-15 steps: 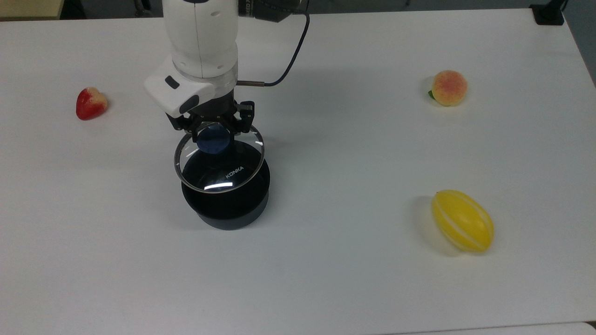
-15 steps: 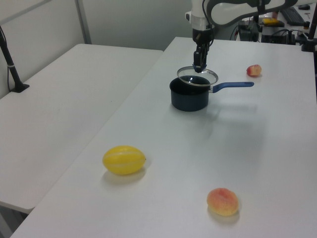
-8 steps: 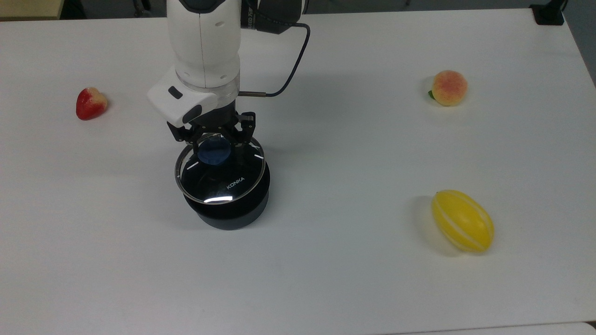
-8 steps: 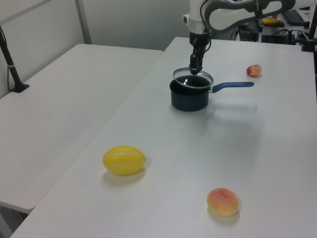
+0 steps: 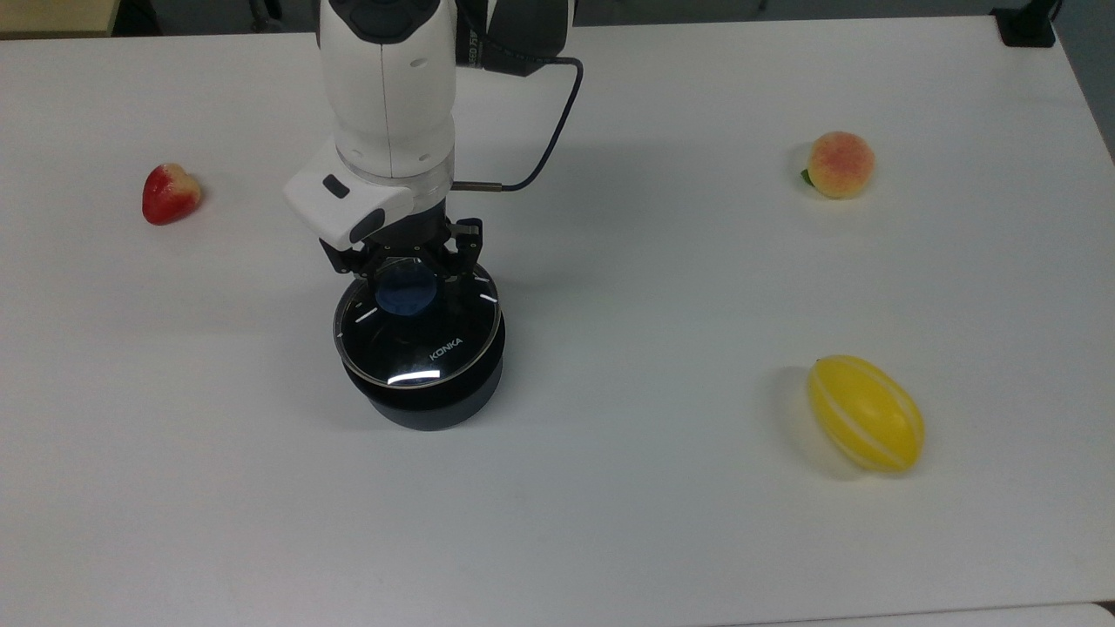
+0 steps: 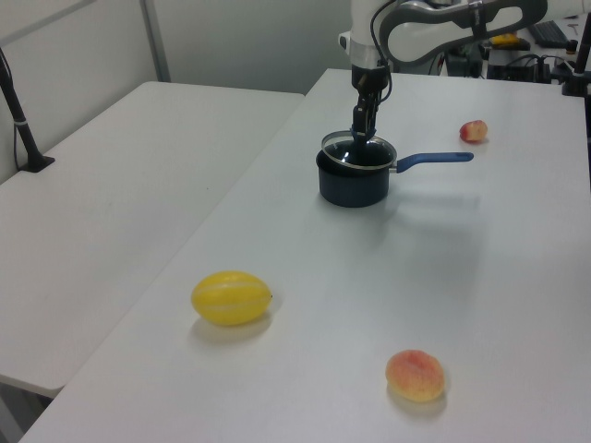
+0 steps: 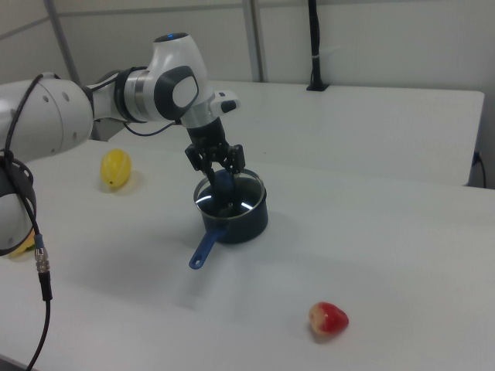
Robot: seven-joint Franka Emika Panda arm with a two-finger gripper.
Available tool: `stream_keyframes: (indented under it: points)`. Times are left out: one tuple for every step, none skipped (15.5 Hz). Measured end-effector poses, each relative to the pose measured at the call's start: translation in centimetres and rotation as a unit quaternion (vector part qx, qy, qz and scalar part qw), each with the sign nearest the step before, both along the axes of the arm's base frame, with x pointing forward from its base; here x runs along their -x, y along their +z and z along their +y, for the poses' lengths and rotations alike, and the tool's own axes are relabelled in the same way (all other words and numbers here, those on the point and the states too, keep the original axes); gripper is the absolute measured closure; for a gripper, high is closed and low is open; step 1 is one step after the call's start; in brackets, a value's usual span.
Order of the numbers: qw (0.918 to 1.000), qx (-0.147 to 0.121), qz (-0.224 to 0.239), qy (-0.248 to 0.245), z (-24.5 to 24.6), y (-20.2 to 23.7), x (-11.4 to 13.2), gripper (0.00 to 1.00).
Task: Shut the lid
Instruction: 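Lower the glass lid onto the saucepan rim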
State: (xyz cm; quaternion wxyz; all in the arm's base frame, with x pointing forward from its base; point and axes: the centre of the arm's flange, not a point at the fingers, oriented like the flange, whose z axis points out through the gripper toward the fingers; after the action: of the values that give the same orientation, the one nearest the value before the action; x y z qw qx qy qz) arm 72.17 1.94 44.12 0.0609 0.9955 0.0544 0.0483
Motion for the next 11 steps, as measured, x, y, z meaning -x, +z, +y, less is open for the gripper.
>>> stream_keyframes:
  points:
    - [1.0000, 0.000, -0.001, 0.001, 0.04, -0.07, -0.05, 0.35]
    - [1.0000, 0.000, -0.004, 0.001, 0.06, -0.06, -0.12, 0.35]
    - [1.0000, 0.000, -0.008, 0.002, 0.07, -0.03, -0.22, 0.35]
    - [0.9999, 0.001, -0.011, 0.003, 0.07, -0.02, -0.30, 0.35]
    - [0.9999, 0.002, -0.012, 0.003, 0.07, -0.02, -0.33, 0.35]
    - [0.9999, 0.002, -0.013, 0.003, 0.08, -0.02, -0.34, 0.35]
    - [0.9999, 0.002, -0.013, 0.004, 0.11, -0.04, -0.34, 0.35]
    - [0.9999, 0.003, -0.012, 0.004, 0.12, -0.08, -0.35, 0.35]
    - [0.9999, 0.004, -0.012, 0.005, 0.13, -0.17, -0.36, 0.35]
    - [0.9999, 0.005, -0.011, 0.005, 0.15, -0.36, -0.39, 0.35]
    - [0.9999, 0.006, -0.010, 0.005, 0.16, -0.49, -0.42, 0.35]
